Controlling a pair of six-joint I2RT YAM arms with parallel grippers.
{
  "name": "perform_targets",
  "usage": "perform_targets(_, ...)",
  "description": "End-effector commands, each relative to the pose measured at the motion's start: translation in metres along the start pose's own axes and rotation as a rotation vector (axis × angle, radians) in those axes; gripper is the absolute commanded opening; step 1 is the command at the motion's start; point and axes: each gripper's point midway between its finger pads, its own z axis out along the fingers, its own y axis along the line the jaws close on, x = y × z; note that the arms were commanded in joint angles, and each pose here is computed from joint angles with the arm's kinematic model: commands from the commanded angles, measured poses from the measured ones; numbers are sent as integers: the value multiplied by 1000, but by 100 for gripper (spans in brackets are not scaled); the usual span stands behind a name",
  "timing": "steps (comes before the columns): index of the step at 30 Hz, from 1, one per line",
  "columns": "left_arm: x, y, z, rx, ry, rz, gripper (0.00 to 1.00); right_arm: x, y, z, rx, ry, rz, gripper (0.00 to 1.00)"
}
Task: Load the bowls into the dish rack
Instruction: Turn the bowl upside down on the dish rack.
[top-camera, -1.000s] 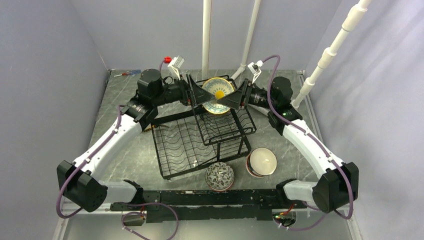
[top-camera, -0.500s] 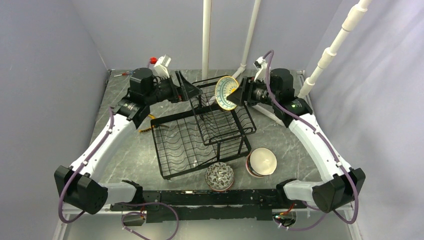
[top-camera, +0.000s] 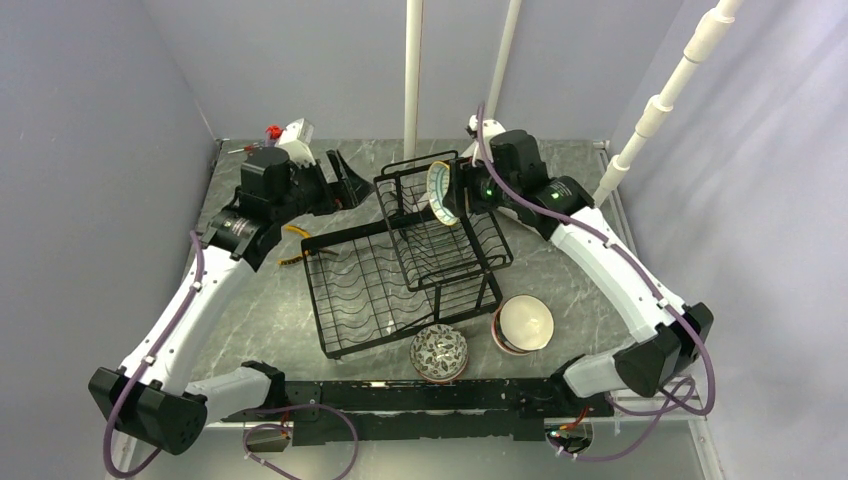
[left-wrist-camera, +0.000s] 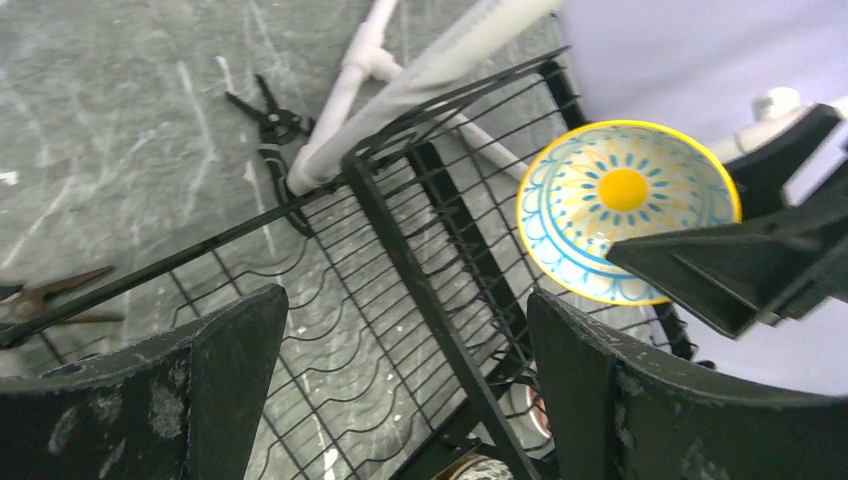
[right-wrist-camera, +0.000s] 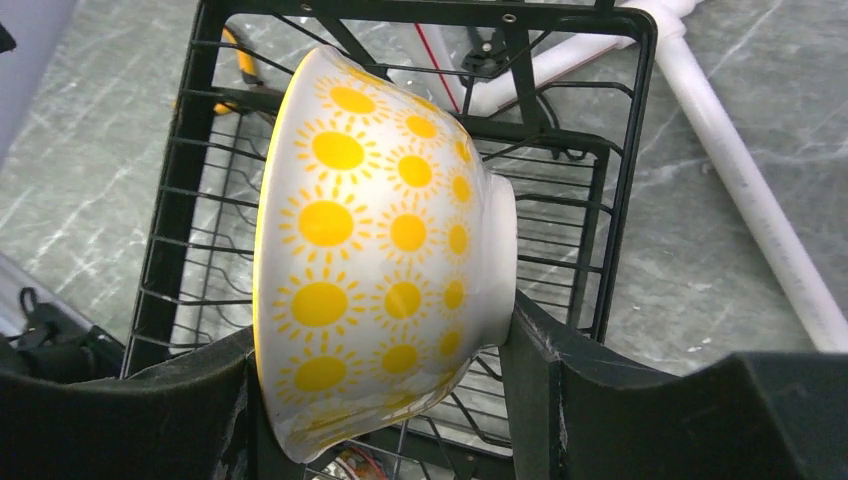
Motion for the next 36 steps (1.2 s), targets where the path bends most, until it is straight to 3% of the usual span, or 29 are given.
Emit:
perform_targets(1,-2,25,-7,-129,-28,17,95,-36,1,-9,101,-90,-70,0)
perform_targets(6,9,39,3,-199,36,-2,95,-41,0,-6,170,-74,-111,0)
perform_targets(13,19,51,12,-224,34,-34,95,-35,-8,2,274,-29,-148,0)
perform_targets(25,26,48,18,-186,50,-36,95,-30,-14,25,489,45,-255,0)
perform_targets(36,35,32,25,-74,90,-43,95,-24,-4,46,558,96,-348,2)
